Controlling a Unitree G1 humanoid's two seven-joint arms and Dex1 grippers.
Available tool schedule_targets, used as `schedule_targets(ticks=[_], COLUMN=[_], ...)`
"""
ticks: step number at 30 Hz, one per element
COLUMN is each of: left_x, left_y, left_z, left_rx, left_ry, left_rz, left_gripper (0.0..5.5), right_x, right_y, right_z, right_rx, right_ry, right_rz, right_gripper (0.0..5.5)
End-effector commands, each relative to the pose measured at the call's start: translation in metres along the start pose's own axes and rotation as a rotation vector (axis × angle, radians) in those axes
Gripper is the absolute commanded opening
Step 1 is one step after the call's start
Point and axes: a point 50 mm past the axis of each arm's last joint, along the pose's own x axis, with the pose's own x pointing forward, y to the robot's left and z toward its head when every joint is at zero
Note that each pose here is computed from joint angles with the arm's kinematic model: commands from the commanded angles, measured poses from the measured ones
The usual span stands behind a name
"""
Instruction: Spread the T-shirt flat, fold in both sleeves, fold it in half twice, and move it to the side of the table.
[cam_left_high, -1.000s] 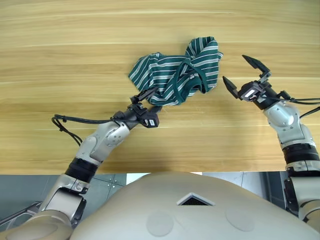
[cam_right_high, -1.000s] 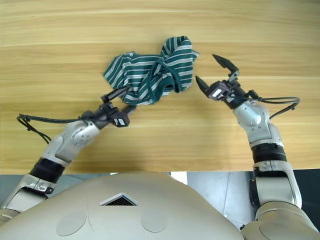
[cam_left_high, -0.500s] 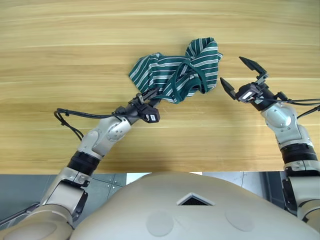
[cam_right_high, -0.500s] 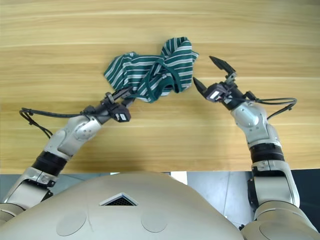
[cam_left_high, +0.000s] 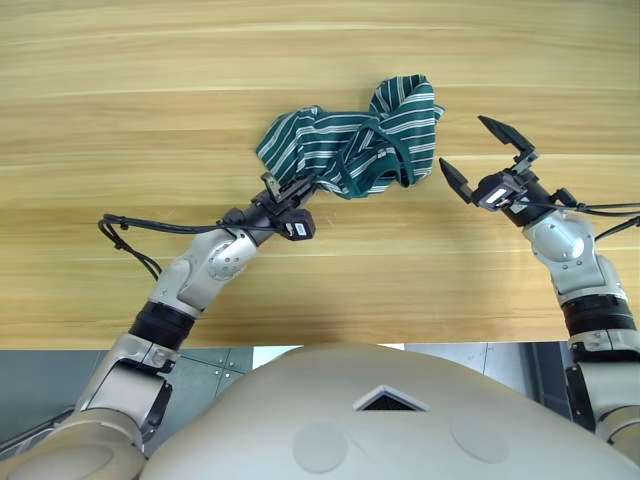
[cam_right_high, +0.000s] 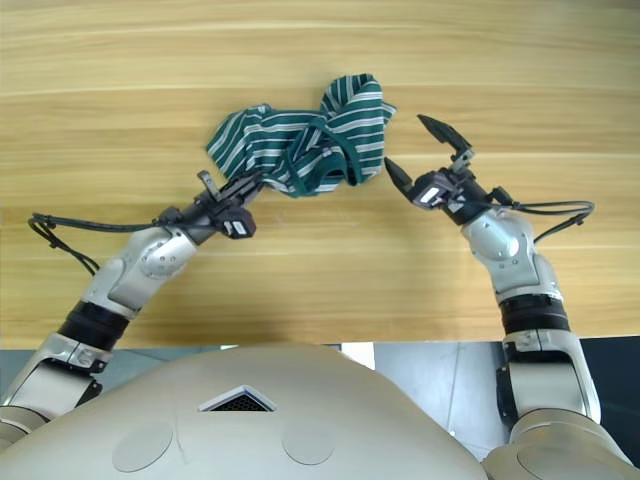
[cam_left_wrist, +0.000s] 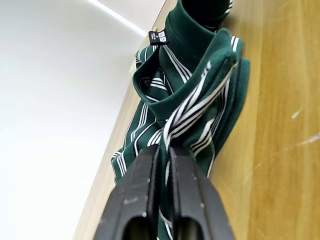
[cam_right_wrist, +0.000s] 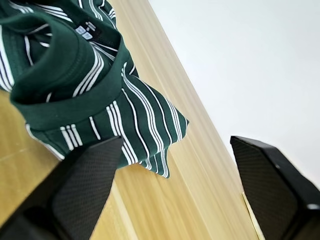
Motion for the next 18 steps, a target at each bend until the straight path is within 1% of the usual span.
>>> schedule_targets(ticks=[1, 6, 11, 15, 18], left_x=[-0.038, -0.034, -0.026, -0.021, -0.018], left_y=[-0.044, -0.015, 0.019, 0.023, 0.023], left_z=[-0.041, -0.048, -0.045, -0.043, -0.040], left_rx=[-0.041, -0.078, -0.144, -0.165, -0.181], left_ry=[0.268, 0.274, 0.230, 0.210, 0.186], left_rz=[-0.228, -0.035, 0.220, 0.280, 0.304], left_gripper=[0.01, 0.01, 0.01, 0.01, 0.01], right_x=[-0.003, 0.000, 0.009, 0.019, 0.025], right_y=[0.003, 0.017, 0.042, 0.055, 0.063], right_z=[-0.005, -0.013, -0.011, 0.002, 0.002], right_rx=[-0.012, -0.043, -0.051, -0.042, -0.029], right_ry=[0.041, 0.099, 0.098, 0.037, 0.035], right_rz=[0.055, 0.169, 0.268, 0.319, 0.335], right_gripper=[3.96, 3.96, 3.96, 3.96, 3.96])
